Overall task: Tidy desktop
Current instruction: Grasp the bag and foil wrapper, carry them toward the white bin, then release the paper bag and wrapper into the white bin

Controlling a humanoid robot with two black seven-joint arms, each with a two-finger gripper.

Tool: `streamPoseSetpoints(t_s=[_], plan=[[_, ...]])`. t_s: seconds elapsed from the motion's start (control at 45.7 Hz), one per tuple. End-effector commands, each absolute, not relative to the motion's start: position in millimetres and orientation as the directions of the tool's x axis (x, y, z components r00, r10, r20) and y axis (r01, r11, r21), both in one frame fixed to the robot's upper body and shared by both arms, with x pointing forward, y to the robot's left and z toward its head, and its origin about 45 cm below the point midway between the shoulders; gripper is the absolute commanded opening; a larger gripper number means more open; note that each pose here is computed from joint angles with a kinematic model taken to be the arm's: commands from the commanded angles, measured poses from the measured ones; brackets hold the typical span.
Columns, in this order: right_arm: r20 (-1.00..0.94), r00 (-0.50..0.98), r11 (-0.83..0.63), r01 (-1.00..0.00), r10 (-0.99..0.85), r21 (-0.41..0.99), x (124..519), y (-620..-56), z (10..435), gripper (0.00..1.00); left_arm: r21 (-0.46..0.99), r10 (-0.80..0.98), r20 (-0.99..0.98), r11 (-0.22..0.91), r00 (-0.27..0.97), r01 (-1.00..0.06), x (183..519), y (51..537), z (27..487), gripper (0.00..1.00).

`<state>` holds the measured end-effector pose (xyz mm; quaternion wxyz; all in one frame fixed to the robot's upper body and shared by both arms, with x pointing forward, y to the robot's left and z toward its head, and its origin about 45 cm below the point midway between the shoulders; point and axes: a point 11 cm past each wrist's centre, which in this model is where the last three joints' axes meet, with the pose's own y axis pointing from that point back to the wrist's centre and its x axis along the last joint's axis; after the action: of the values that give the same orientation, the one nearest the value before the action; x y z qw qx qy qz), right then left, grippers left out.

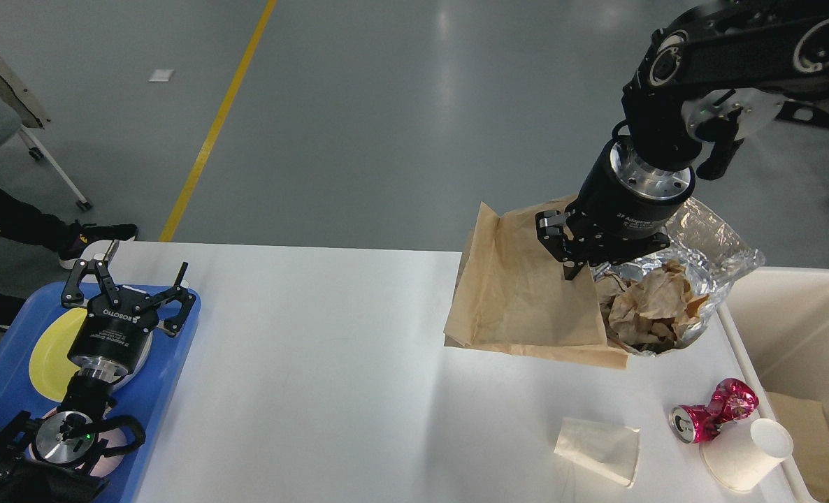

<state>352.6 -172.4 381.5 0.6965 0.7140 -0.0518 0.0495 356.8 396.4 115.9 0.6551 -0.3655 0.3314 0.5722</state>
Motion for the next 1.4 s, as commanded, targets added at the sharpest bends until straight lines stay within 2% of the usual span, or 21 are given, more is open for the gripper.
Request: streamPoseSetpoints(t_s=[0.0,0.153,0.635,0.722,1.05,1.379], plan=[[0.149,0.986,-0.029,-0.148,0.072,0.989,329.7,-157.8,414.8,0.00,-0.100,0.509,-0.852,0.078,0.125,-0.992,356.7,397.0,116.2,0.97],[0.152,0.980,-0.035,-0.148,0.132,0.988,315.4,-147.8,442.1,0.00,-0.100,0.507,-0.852,0.078,0.126,-0.992,356.8,396.4,115.9,0.97],[0.163,0.983,-0.026,-0.161,0.080,0.987,321.2,-163.6,441.5,0.00,-0.100,0.507,-0.852,0.078,0.126,-0.992,356.8,396.4,115.9,0.97],[0.208,0.977,-0.014,-0.208,-0.039,0.978,335.3,-199.9,445.0,0.00,-0.100,0.507,-0.852,0.078,0.126,-0.992,356.8,396.4,115.9,0.97],[0.295,0.866,0.119,-0.270,-0.405,0.956,371.3,-347.0,415.6,0.00,-0.098,0.508,-0.853,0.077,0.124,-0.992,356.6,396.6,115.5,0.97],[0.358,0.764,0.224,-0.280,-0.536,0.933,372.7,-470.2,360.0,0.00,-0.097,0.509,-0.852,0.076,0.122,-0.992,356.6,397.4,115.6,0.97]])
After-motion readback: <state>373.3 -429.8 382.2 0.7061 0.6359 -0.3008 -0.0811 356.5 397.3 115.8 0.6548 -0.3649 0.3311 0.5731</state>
